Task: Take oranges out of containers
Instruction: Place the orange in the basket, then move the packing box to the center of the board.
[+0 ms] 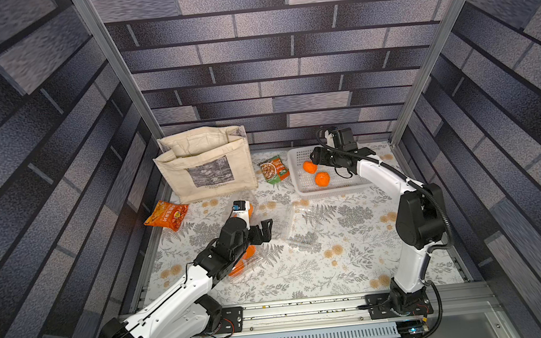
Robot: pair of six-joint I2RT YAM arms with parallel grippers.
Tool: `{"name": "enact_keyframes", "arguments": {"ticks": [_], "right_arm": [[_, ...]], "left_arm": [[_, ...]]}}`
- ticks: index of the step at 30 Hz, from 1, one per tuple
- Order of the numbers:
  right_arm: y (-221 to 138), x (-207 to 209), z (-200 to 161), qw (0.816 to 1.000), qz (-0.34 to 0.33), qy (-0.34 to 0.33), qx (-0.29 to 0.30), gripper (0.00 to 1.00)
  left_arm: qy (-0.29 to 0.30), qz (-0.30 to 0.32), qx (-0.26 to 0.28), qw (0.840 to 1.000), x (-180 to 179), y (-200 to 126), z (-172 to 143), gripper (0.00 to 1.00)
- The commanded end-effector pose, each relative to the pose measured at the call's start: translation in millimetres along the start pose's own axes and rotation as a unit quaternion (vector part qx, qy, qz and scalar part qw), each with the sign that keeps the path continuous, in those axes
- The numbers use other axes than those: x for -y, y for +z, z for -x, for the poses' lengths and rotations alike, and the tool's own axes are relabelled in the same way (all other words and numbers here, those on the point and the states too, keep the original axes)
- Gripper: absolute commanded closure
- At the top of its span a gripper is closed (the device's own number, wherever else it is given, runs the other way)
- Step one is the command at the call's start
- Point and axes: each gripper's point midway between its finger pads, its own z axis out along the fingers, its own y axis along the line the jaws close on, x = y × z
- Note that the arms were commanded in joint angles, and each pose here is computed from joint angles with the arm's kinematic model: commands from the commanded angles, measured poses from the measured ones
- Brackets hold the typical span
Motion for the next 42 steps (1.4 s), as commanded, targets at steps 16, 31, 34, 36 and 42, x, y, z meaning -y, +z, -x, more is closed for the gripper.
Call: {"name": "enact_keyframes", "arguments": {"ticks": [16,31,34,36,42], "right_arm": [[-147.7,-7.6,-63.0,0.998,0.045,0.009,0.034,0.19],[-176.9,23.1,-140.1,0.998,0.034,0.055,0.023,0.19],[-181.3,26.7,-143.9,0.998,0.027,0.053,0.025,0.19],[-184.4,28.8,-145.9,0.998,0.023,0.052,0.025,0.19],[-196.7,31.8,-149.6,0.998,0.014,0.045,0.031,0.19]], "left_arm": [[0.056,-0.02,-0.137,0.989,52.8,63.5,-10.6,0.0],[0.046,-0.091,-0.257,0.961,121.3,137.0,-75.1,0.0],[0.051,-0.127,-0.256,0.957,150.6,147.0,-73.3,0.0],[0.052,-0.148,-0.259,0.953,165.5,155.0,-73.8,0.0],[0.038,-0.179,-0.248,0.951,193.9,163.0,-53.2,0.0]]}}
